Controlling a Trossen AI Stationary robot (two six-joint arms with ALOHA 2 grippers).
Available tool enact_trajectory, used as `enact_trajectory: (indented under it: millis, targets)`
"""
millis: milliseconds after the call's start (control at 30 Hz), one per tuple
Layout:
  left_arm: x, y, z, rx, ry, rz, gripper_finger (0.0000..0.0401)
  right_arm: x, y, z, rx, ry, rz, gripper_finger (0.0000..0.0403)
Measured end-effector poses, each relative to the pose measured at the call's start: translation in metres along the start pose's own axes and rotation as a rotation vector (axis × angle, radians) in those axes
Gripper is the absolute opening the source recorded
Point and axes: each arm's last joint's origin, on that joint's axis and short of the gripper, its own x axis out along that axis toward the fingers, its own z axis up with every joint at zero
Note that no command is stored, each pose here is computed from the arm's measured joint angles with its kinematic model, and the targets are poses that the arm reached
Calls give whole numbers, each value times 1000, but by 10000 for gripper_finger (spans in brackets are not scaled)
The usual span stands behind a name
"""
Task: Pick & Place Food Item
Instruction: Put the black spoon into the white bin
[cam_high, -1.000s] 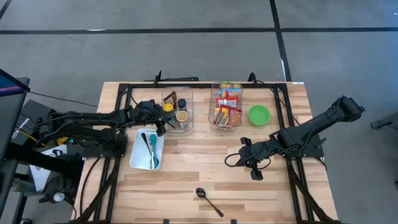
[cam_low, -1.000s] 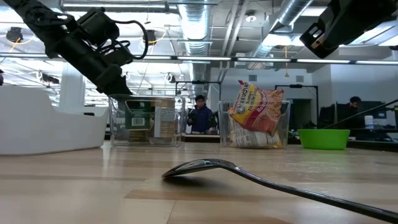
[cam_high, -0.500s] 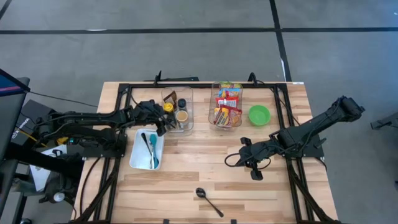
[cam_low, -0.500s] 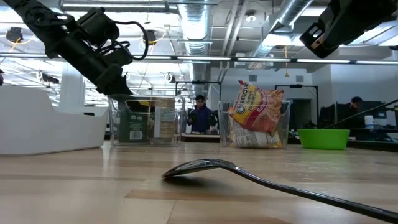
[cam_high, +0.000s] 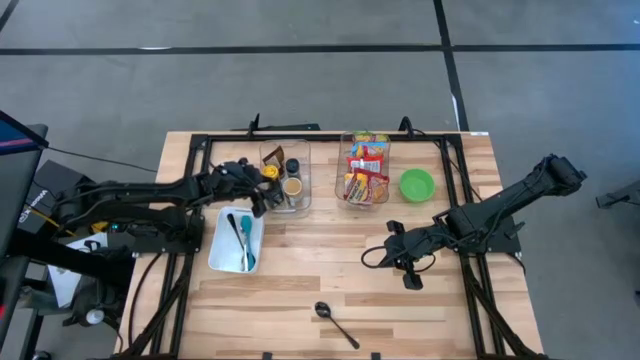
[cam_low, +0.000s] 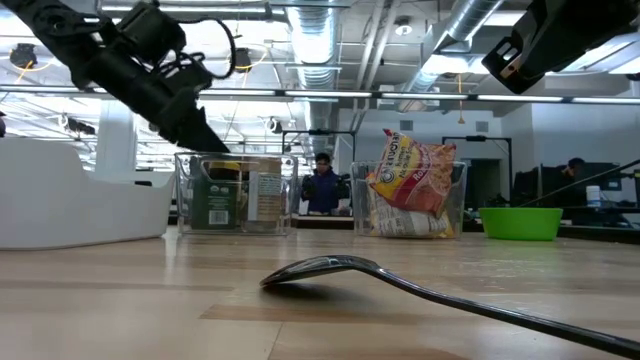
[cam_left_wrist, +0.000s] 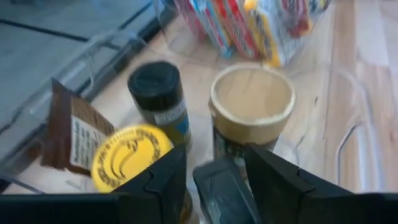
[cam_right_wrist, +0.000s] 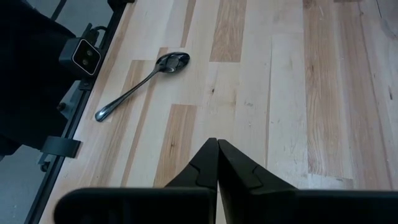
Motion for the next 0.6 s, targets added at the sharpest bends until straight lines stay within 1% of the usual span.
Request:
enact_trajectory:
  millis: [267,400,500,600]
  targets:
    - [-20,3,14,-21,-141,6,139,0,0,0,0,0,0,0]
    - [-32,4,21,-79,-215,4,130,0,0,0,0,0,0,0]
    - [-40,3,26,-99,-275,-35,123,0,0,0,0,0,0,0]
    - [-46,-2,30,-88,-326,-115,115,0,0,0,0,-1,0,0]
